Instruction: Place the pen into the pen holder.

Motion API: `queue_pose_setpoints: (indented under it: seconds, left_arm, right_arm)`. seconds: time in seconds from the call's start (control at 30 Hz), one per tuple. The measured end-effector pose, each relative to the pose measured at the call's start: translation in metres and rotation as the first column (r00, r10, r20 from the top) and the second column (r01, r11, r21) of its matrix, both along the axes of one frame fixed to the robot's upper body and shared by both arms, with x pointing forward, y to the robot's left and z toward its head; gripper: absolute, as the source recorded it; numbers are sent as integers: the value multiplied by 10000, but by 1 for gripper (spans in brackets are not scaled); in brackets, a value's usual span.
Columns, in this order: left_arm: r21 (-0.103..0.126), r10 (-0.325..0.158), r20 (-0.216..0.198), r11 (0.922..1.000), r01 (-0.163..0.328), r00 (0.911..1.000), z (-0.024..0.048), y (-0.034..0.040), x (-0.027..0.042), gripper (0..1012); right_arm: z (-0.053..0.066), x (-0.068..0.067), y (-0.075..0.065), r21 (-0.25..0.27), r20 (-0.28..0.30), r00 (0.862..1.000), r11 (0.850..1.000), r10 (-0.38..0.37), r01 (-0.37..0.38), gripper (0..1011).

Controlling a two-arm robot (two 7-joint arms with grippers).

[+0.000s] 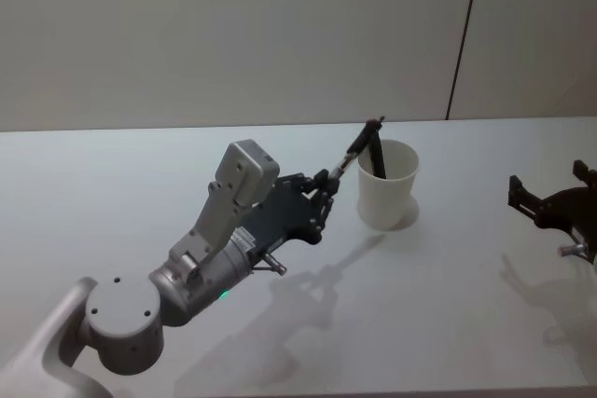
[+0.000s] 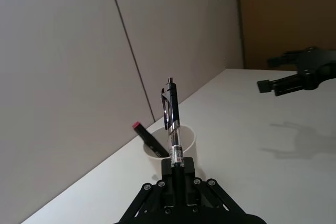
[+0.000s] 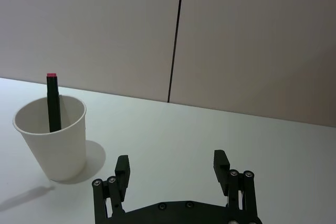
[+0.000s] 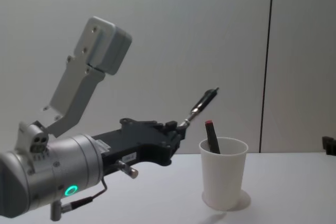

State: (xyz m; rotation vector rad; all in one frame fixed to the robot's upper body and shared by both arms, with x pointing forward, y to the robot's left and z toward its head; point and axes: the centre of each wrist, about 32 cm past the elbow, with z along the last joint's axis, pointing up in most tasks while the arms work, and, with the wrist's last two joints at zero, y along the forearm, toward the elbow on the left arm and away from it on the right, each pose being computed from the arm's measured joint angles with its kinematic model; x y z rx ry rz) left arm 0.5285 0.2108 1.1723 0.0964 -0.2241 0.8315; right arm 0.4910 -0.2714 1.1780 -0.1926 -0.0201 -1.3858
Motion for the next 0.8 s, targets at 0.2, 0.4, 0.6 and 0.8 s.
queue_pose_setpoints:
  seconds: [0.2,0.4,0.6,0.8]
  left_arm:
    - [8,-745,39,9972,745,9972,-2,-17,64,131]
    - [47,-1369,56,9906,1369,9906,-2,-48,126,131]
    - [88,-1897,58,9818,1897,9818,-3,-86,183,131]
    - [132,-2385,38,9711,2384,9711,-8,-130,241,131]
  right_arm:
    - [0,0,0,0,-1,10000,10000,0,0,1002]
    - [0,0,0,0,0,10000,10000,-1,1,1002]
    - [0,0,0,0,-1,10000,10000,0,0,1002]
    - [0,0,0,0,0,10000,10000,-1,1,1002]
